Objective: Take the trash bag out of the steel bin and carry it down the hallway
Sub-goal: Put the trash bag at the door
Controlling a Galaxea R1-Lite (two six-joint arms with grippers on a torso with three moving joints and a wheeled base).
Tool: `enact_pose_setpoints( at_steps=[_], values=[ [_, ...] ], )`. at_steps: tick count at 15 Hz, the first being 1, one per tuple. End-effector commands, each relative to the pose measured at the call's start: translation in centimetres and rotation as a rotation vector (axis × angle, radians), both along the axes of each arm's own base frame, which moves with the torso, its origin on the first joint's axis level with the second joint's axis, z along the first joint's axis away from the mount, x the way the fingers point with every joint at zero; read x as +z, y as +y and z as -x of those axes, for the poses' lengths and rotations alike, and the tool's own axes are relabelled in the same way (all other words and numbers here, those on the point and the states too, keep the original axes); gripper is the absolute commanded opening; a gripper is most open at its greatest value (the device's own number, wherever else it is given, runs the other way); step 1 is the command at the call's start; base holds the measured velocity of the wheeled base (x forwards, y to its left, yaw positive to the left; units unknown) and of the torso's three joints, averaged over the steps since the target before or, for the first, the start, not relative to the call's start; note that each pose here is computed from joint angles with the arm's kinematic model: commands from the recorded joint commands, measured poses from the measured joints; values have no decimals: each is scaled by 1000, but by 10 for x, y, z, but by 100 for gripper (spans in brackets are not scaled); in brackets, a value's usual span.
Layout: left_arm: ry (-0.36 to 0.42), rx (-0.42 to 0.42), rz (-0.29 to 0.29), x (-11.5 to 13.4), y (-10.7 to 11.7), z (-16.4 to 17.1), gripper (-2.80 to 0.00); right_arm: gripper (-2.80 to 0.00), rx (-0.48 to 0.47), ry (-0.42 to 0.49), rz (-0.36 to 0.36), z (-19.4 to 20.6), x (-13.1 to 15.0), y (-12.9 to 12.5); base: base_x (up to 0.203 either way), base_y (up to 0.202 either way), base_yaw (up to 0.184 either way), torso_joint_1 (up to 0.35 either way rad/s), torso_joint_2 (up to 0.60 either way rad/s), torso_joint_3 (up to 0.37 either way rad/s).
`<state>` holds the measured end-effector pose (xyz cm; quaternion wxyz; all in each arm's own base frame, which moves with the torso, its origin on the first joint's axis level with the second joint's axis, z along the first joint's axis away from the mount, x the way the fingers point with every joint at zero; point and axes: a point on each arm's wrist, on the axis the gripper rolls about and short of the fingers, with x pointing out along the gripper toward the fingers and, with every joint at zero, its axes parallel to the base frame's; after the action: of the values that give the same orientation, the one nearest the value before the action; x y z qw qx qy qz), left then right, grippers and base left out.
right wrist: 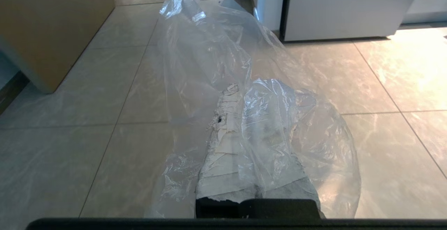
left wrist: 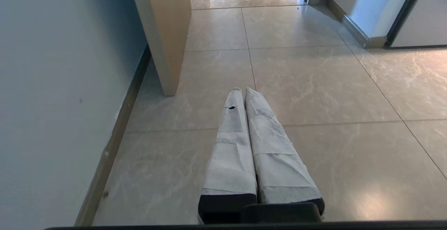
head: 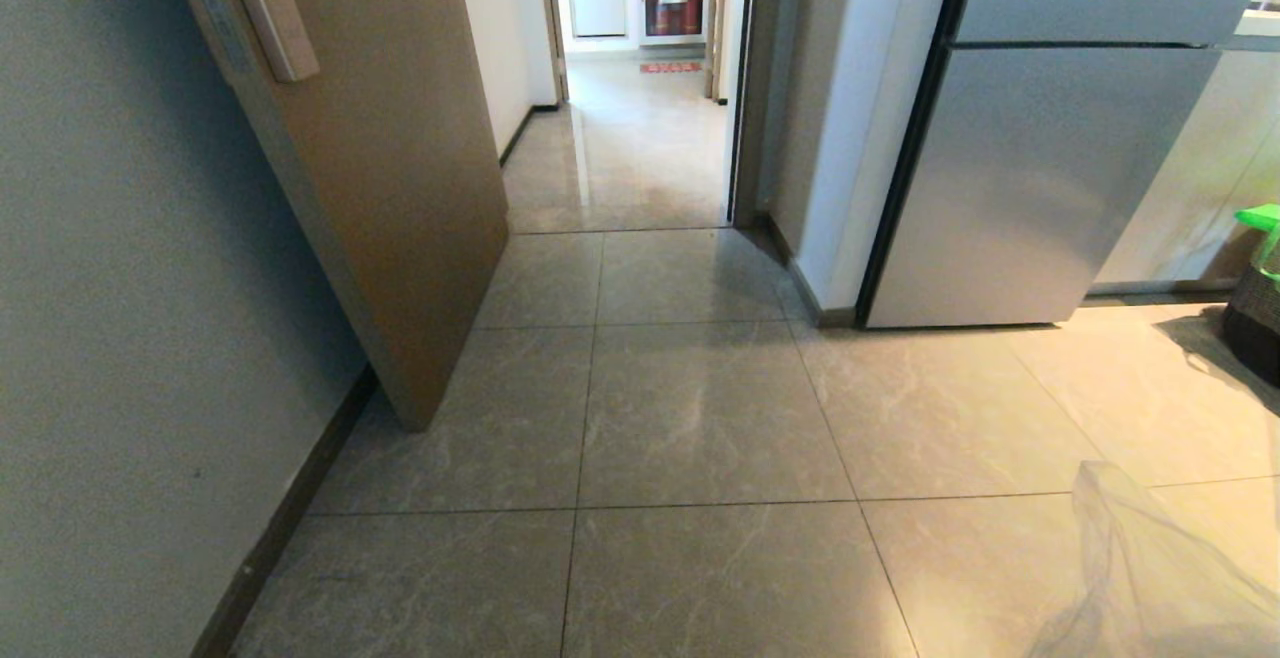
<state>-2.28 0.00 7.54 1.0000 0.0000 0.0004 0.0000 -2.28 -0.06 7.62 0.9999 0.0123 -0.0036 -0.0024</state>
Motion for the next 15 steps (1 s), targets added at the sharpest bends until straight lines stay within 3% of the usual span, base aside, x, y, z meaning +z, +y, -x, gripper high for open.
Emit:
enact_pose_setpoints(
  at_steps=[1, 15],
  values=[
    [1, 0, 0, 0, 0, 0, -280, -280, 0, 2, 0, 0, 0, 0, 191, 0, -2, 2, 4, 4],
    [1, 0, 0, 0, 0, 0, -280, -280, 0, 2, 0, 0, 0, 0, 192, 0, 1, 3, 1, 2]
  ],
)
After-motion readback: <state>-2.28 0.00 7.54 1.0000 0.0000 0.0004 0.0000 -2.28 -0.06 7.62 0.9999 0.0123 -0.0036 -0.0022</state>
